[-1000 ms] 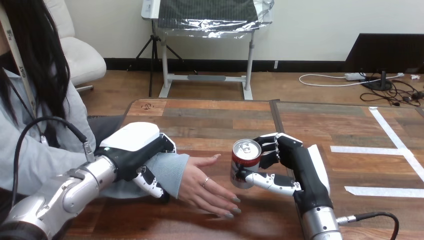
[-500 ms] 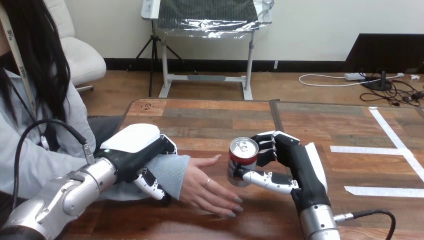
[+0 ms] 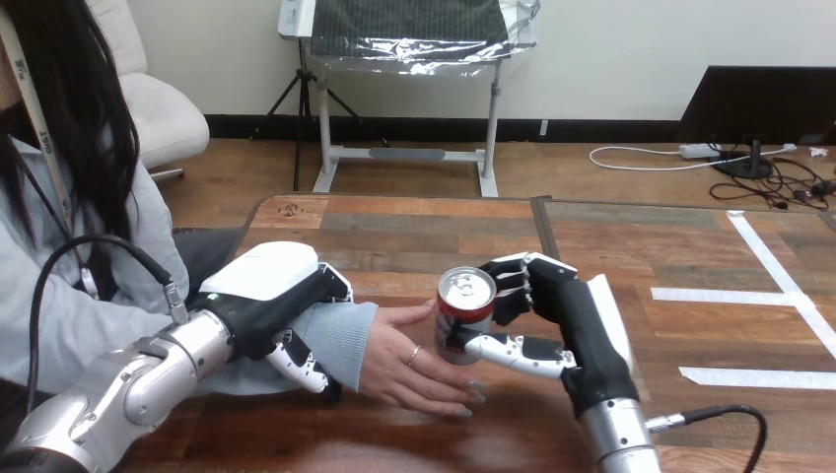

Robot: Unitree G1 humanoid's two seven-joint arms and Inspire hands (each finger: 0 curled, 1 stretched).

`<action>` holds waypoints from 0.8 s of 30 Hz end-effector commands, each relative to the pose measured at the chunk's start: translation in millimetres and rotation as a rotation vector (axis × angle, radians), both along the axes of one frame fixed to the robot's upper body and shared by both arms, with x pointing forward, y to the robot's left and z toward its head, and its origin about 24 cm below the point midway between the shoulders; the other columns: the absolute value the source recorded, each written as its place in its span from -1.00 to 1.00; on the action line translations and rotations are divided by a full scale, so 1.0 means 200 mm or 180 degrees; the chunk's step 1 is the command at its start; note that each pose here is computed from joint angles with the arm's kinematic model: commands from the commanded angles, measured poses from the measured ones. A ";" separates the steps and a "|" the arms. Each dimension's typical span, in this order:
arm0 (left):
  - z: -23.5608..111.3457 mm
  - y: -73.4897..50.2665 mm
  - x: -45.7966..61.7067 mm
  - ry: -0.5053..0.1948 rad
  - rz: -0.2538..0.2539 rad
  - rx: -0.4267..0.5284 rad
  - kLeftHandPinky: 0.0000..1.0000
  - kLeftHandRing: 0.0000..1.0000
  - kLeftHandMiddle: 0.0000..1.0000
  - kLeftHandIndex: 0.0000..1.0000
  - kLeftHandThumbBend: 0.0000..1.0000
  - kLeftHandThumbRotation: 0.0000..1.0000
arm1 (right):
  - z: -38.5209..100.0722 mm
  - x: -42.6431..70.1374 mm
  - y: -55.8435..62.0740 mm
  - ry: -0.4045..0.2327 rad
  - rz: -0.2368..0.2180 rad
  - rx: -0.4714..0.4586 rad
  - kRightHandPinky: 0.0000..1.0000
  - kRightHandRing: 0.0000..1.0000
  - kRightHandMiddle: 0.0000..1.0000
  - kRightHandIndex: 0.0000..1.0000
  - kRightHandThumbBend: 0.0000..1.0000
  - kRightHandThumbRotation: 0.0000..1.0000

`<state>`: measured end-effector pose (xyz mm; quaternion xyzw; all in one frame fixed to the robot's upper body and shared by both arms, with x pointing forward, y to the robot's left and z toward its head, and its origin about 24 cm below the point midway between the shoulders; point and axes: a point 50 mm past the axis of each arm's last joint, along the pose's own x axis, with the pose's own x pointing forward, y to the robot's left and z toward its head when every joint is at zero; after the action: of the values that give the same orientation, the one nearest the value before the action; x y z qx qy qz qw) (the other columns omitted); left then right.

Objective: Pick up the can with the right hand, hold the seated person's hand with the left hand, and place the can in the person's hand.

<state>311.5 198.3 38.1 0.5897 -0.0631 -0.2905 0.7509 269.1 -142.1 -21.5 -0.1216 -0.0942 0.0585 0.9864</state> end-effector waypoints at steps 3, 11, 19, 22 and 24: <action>0.15 -0.03 0.06 -0.0377 -0.0024 -0.0216 -0.44 -0.31 -0.17 -0.13 0.77 -1.00 | 0.16 0.11 0.06 -0.0469 0.0098 0.0074 -0.15 -0.09 0.05 0.09 0.43 -1.00; 0.16 -0.04 0.05 -0.0418 -0.0052 -0.0258 -0.44 -0.32 -0.18 -0.14 0.78 -1.00 | 0.16 0.11 0.09 -0.0461 0.0123 0.0118 -0.17 -0.09 0.05 0.09 0.43 -1.00; 0.17 -0.05 0.05 -0.0439 -0.0055 -0.0284 -0.45 -0.32 -0.18 -0.15 0.79 -1.00 | 0.16 0.10 0.11 -0.0440 0.0137 0.0133 -0.17 -0.10 0.05 0.09 0.44 -1.00; 0.17 -0.05 0.05 -0.0457 -0.0060 -0.0297 -0.45 -0.32 -0.18 -0.15 0.80 -1.00 | 0.16 0.10 0.12 -0.0445 0.0150 0.0131 -0.17 -0.10 0.04 0.09 0.44 -1.00; 0.18 -0.05 0.05 -0.0461 -0.0063 -0.0324 -0.45 -0.32 -0.18 -0.15 0.80 -1.00 | 0.16 0.09 0.13 -0.0445 0.0159 0.0141 -0.16 -0.10 0.04 0.09 0.44 -1.00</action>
<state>310.7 193.9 41.7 0.5862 -0.0768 -0.2905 0.7524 269.9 -128.1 -19.8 -0.1127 -0.0992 0.0718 0.9861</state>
